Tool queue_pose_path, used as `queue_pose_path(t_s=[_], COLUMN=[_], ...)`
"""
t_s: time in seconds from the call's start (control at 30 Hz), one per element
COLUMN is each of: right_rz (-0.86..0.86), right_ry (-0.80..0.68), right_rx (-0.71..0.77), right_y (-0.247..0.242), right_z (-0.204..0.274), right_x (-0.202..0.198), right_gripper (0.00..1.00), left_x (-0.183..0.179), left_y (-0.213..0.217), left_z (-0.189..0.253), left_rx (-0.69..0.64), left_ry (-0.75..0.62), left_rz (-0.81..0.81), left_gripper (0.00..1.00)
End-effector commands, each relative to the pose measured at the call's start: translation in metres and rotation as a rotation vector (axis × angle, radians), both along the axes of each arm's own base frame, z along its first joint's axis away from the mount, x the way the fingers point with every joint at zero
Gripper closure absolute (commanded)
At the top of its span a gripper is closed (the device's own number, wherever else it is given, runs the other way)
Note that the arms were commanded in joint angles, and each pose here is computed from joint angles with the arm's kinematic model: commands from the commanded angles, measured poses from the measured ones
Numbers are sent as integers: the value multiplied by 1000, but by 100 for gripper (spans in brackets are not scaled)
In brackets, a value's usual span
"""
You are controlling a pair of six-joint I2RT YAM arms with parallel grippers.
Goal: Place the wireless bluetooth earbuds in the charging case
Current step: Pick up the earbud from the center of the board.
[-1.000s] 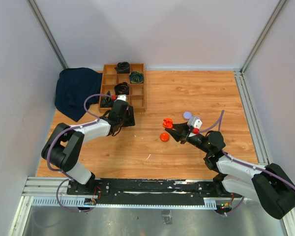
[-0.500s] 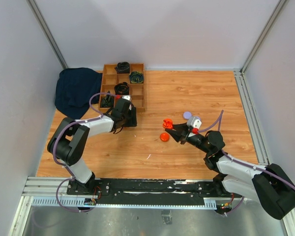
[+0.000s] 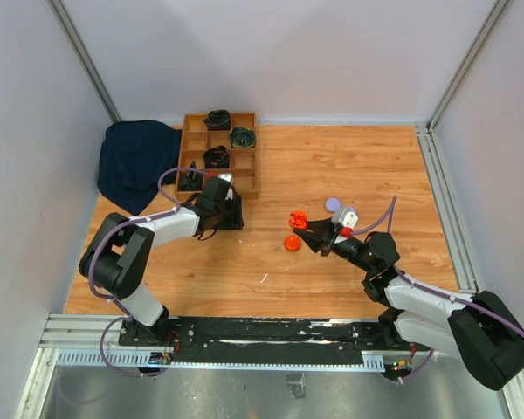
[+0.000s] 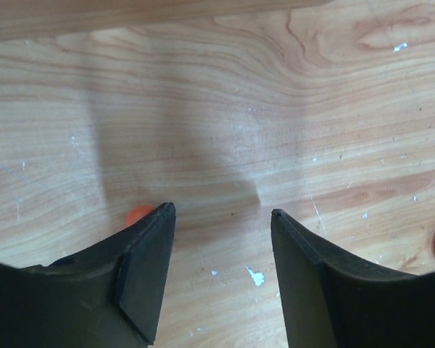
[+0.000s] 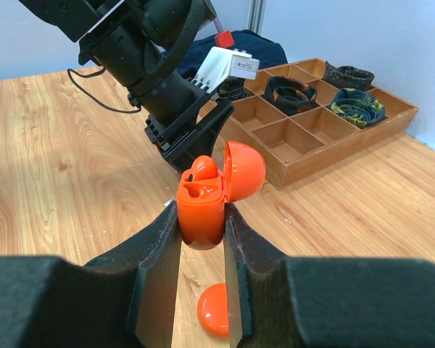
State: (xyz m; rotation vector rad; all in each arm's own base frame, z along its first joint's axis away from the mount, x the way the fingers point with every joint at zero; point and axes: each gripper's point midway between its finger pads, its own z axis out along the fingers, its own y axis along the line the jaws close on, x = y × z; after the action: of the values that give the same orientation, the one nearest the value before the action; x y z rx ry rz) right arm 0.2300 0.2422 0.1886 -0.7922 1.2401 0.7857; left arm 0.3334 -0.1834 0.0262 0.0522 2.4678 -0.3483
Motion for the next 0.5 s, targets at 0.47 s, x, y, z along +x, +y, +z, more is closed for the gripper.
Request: queue_pose_path(t_s=[0.47], right_rz=[-6], right_ry=[-36], right_rx=[0], right_y=[1], right_z=[6], right_x=[0], right_gripper=[84], left_x=[-2], left_y=[34], left_z=[38], left_rx=[61], left_ry=[-56], left_rz=[177], left_gripper=[35])
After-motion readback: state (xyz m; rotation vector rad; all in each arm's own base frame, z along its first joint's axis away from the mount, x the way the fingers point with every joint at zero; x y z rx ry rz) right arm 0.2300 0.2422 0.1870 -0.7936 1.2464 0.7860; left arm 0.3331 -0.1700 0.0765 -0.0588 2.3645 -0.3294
